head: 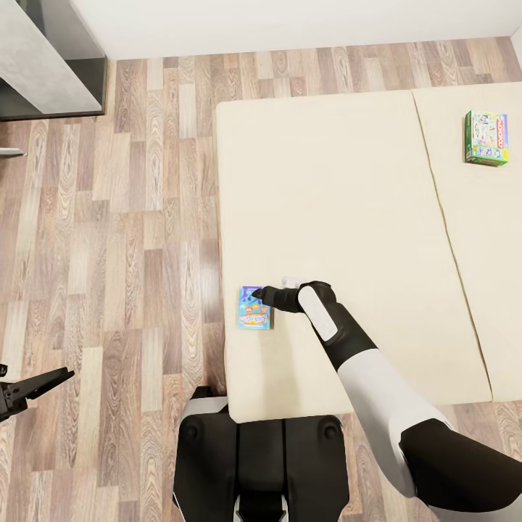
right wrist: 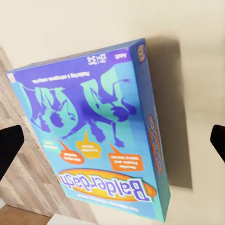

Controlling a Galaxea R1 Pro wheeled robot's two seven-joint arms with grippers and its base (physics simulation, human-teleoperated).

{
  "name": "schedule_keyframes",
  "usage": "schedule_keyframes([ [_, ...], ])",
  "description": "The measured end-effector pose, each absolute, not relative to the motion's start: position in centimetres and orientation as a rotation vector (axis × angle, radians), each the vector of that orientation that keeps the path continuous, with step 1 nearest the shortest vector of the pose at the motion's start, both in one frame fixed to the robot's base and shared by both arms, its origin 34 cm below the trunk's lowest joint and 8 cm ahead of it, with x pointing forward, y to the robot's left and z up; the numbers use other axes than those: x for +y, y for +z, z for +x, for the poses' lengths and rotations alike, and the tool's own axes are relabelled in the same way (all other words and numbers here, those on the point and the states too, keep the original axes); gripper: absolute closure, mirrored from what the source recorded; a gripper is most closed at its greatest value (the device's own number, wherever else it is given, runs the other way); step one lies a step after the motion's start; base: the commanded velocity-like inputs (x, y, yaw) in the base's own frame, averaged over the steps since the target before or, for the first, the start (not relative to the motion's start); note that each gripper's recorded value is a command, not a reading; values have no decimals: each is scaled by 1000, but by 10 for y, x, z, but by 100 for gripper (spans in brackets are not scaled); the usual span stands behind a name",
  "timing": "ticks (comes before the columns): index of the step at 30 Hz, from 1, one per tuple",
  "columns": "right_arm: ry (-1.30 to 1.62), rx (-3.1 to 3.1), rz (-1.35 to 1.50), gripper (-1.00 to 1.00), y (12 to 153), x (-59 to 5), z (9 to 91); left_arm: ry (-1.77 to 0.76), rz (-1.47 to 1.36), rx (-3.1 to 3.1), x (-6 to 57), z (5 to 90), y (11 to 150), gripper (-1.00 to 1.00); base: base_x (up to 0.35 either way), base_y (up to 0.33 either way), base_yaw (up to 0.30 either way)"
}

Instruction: Put all the toys in the child's room - the three board games (two on the bed and one on the table), the two jigsaw puzzles on the table, and the tennis ball on the table - inside the toy box on the table in the child's room.

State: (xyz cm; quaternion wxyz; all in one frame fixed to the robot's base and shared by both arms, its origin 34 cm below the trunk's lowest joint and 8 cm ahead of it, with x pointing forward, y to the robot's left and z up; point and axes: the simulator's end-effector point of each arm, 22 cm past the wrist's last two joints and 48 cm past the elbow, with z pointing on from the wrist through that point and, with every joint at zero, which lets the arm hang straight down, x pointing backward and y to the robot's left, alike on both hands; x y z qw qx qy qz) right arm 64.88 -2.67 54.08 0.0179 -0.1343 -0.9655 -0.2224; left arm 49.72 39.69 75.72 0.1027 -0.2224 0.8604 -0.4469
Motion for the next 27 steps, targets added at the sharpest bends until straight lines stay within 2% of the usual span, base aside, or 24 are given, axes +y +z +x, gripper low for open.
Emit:
schedule_keyframes([
  [27,-691,-2998,-416,-100,541,-26,649,-1319,-656,2540,397,497,757,-100,0,0,0],
])
